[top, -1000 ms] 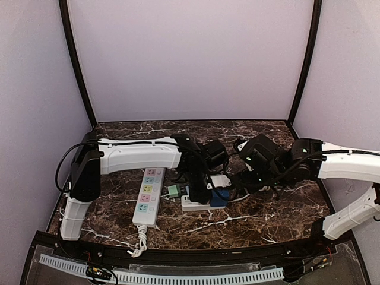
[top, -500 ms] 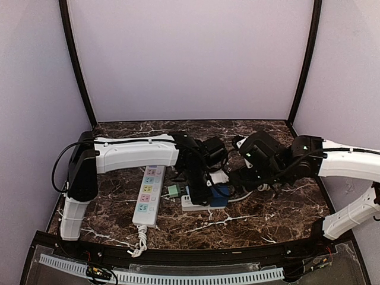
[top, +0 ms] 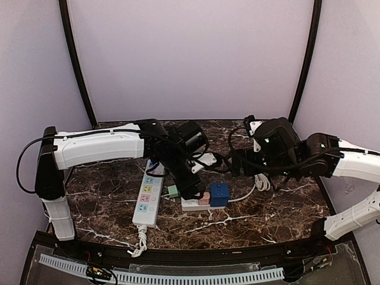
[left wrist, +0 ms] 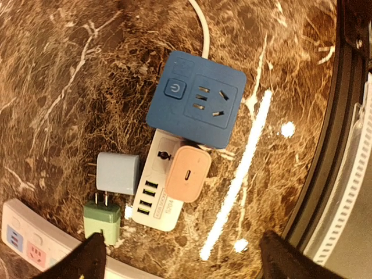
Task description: Insert the plug
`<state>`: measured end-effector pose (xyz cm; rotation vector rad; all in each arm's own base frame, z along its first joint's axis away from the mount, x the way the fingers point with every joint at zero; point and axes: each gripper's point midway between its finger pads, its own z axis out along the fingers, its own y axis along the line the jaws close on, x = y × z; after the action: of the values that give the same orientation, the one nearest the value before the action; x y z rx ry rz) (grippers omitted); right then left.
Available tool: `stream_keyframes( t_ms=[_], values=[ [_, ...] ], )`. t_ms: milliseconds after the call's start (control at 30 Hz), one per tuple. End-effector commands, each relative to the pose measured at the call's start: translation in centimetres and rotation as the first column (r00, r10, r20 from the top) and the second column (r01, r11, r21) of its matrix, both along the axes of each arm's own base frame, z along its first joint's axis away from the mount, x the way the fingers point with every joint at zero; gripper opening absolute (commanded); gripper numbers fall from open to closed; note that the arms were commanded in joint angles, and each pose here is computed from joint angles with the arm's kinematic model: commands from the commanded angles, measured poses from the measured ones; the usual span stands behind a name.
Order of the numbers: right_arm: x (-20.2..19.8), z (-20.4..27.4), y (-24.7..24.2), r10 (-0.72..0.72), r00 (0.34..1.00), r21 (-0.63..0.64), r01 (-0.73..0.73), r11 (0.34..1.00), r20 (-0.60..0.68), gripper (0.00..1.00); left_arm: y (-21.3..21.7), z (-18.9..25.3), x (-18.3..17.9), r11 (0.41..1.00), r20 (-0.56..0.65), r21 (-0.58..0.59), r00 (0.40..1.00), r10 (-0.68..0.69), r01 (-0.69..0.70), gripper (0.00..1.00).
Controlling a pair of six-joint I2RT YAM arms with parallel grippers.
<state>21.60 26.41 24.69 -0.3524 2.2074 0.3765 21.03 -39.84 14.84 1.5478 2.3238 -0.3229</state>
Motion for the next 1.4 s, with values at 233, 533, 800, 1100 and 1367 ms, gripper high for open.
stream_keyframes(
  t_ms=[233,533,800,1100,1367],
  values=[
    [1.3,-5.7,-3.4,-0.112,0.953,0.041,0.128,0.991,-0.280,0.99,3.4,3.2,4.6,0.769,-0.254,-0.208,0.792,0.555,-0.605,0.98],
    [1.0,-7.9,-2.7,-0.054,0.911,0.080,0.095,0.992,-0.410,0.99,1.7,-0.9,2.5,0.722,-0.454,-0.045,0.658,0.602,-0.691,0.68],
    [0.4,-9.3,-2.5,-0.036,0.890,0.084,0.083,0.993,-0.455,0.99,0.1,-3.0,0.5,0.758,-0.506,0.008,0.651,0.566,-0.652,0.50],
    [0.1,-9.8,-2.4,-0.041,0.877,0.094,0.098,0.991,-0.479,0.99,-0.6,-4.7,-0.7,0.771,-0.525,0.040,0.643,0.557,-0.636,0.47],
    [-0.5,-10.3,-3.0,-0.058,0.868,0.109,0.128,0.986,-0.493,0.99,-0.9,-5.7,-0.3,0.762,-0.514,0.048,0.639,0.573,-0.646,0.40]
  ],
)
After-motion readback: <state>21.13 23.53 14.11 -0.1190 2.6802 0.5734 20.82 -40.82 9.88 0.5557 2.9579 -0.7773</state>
